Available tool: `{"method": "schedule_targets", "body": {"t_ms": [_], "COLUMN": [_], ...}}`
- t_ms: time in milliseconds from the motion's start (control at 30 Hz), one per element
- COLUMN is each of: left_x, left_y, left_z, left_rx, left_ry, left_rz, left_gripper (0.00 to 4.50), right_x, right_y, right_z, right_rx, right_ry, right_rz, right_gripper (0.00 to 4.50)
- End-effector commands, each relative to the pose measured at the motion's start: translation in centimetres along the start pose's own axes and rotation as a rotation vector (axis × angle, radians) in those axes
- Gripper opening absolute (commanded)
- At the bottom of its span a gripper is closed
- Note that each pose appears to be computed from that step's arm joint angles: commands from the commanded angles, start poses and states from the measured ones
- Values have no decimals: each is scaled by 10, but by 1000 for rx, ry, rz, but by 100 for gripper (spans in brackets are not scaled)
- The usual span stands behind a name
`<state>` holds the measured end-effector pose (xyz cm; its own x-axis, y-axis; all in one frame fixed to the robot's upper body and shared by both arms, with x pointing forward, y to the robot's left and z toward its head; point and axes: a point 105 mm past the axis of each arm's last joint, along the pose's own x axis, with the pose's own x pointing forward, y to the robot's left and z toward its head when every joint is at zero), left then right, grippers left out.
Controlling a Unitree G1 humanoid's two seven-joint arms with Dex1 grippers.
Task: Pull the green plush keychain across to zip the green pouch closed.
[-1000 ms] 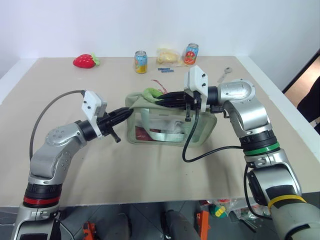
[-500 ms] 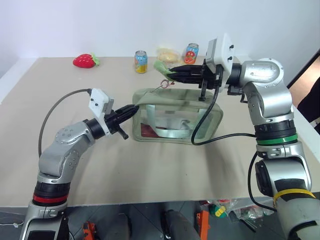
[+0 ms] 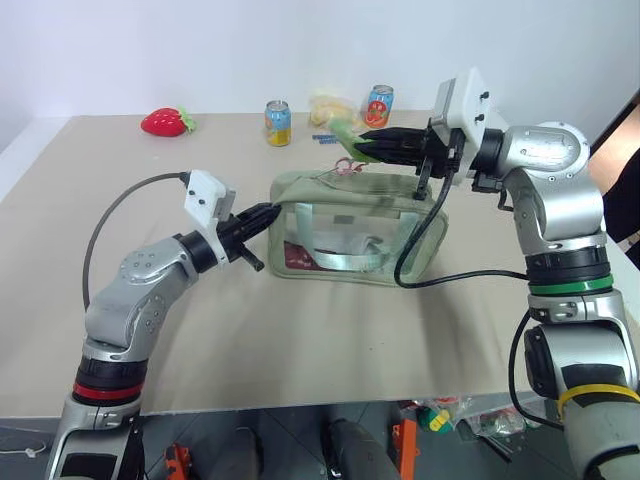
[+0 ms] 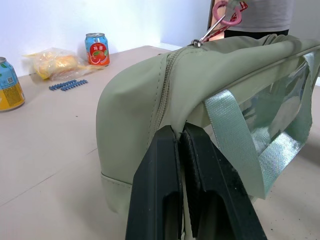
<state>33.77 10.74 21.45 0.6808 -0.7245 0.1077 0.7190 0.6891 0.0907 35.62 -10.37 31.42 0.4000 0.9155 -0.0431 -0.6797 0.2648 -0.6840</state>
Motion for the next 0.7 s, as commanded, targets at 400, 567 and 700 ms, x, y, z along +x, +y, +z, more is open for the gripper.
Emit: {"method": "schedule_targets", "body": {"t_ms": [400,567,700], "left_x": [4,3,3], "left_y": [9,11,12], "left_z": [12,14,14], "left_rx": [63,91,104], "left_ry": [-2,-16,-19], "left_rz": [57,78,87], "left_gripper": [0,0,0], "right_x": [-45,-65,-83], "right_y": [-27,-34,-38], "right_z": [-1,-17,-30], "right_rx": [-61,-56,-58], "right_ry": [49,129,204], "right_rz": [-179,-249,-299], "right_gripper": [5,5,5]}}
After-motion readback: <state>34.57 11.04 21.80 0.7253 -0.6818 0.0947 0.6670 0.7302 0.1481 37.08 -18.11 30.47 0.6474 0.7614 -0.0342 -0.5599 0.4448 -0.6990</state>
